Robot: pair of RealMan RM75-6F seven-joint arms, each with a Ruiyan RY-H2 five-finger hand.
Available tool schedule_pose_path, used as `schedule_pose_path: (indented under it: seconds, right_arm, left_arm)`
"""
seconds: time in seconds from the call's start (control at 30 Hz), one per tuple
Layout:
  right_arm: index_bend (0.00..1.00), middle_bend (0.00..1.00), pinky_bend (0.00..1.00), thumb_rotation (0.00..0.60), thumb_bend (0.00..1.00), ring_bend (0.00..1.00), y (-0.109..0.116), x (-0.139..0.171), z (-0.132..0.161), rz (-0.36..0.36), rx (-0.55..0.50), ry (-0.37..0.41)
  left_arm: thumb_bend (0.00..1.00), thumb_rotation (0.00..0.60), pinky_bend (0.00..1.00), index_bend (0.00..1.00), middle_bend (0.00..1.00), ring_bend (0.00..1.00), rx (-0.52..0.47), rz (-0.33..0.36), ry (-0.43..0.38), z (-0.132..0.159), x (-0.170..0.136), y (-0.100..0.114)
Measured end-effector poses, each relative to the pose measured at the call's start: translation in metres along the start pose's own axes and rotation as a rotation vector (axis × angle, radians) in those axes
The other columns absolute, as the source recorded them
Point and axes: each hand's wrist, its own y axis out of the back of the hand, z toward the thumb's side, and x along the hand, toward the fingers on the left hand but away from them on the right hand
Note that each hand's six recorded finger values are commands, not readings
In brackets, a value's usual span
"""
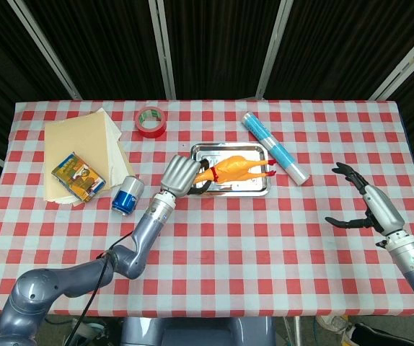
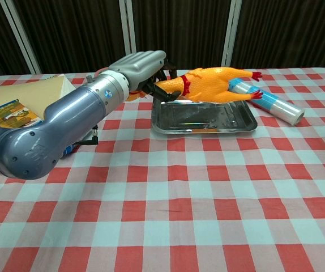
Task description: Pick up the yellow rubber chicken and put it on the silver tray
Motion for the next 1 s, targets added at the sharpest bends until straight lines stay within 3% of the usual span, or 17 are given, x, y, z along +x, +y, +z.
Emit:
schedule_pose_path:
  seconds: [0.37,0.7,0.87,1.0]
  right_arm:
    - [0.0,0.13,0.14,0.524,0.17,0.09,0.004,0.001,-0.001,-0.003,-0.007,-0.005]
    - [0.0,0.13,0.14,0.524,0.17,0.09,0.007,0.002,-0.003,0.0,-0.012,-0.009]
    - [0.0,0.13,0.14,0.524,0.17,0.09,0.01,0.003,-0.005,-0.005,-0.015,-0.014]
    - [0.0,0.13,0.14,0.524,0.17,0.09,0.012,0.005,-0.006,-0.01,-0.016,-0.014]
  left_arm:
    - [0.57,0.6,0.65,0.62,0.68,0.62,-0.028,-0.043,0.096,-0.011,0.022,-0.022]
    - [0.44,0.6,0.63,0.56,0.62,0.57,-0.023,-0.082,0.153,-0.014,0.035,-0.032]
    - [0.36,0.6,0.5,0.47,0.55,0.49,-0.055,-0.089,0.178,-0.009,0.04,-0.035]
    - [0.26,0.6,0.37,0.32,0.41,0.35,-0.072,-0.118,0.181,-0.006,0.043,-0.039]
